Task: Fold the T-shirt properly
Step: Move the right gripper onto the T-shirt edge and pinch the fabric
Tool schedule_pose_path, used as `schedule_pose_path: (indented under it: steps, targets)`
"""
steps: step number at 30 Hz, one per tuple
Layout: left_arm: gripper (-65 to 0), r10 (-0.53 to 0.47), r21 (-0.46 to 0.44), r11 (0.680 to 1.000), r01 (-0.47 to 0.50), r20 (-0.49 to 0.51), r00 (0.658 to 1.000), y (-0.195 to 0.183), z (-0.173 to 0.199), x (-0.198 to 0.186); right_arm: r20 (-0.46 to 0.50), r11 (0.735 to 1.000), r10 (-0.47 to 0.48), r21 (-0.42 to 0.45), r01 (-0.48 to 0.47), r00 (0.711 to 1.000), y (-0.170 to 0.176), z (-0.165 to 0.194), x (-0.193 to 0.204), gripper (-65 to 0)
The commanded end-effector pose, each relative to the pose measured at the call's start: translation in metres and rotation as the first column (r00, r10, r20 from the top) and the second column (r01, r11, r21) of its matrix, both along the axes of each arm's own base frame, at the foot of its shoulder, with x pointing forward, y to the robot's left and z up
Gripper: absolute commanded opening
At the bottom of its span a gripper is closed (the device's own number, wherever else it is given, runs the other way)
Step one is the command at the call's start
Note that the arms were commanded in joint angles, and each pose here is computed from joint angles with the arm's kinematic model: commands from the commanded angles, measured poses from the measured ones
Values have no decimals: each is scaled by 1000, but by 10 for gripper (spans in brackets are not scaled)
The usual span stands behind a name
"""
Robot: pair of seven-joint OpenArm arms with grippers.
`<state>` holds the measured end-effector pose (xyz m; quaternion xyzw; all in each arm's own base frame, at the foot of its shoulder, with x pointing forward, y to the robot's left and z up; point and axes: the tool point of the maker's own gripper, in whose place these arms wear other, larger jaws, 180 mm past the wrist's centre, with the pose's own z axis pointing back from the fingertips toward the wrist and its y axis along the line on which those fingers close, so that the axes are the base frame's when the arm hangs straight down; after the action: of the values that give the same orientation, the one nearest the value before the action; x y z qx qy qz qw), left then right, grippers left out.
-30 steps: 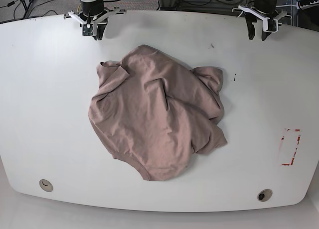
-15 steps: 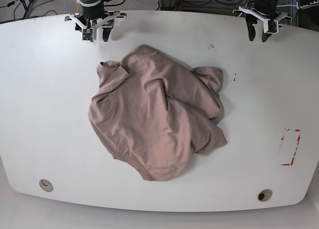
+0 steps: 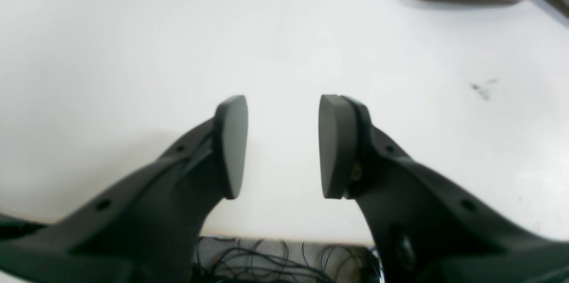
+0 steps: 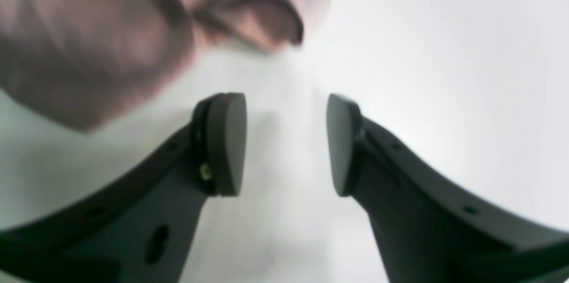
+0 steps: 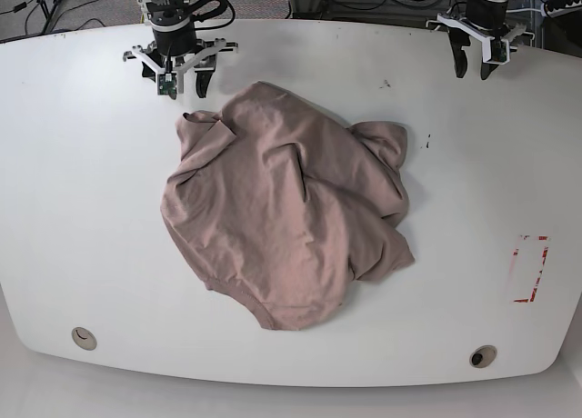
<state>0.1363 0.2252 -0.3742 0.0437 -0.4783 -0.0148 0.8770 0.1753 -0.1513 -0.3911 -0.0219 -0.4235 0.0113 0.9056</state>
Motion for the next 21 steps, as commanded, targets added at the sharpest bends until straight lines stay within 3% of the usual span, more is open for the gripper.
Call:
schedule_pose_path:
  steps: [1, 14, 21]
  targets:
    - [-402, -9, 14, 1000, 8, 45, 999, 1, 11, 8, 38, 1000, 19, 7, -19, 999, 3, 9, 11, -352]
    - [-392, -17, 13, 1000, 16, 80, 997, 0, 17, 31, 88, 998, 57, 8, -58, 994, 3, 21, 57, -346]
    - [-384, -13, 4, 1000, 12, 107, 994, -2, 22, 41, 66, 994, 111, -13, -111, 992, 5, 24, 74, -359]
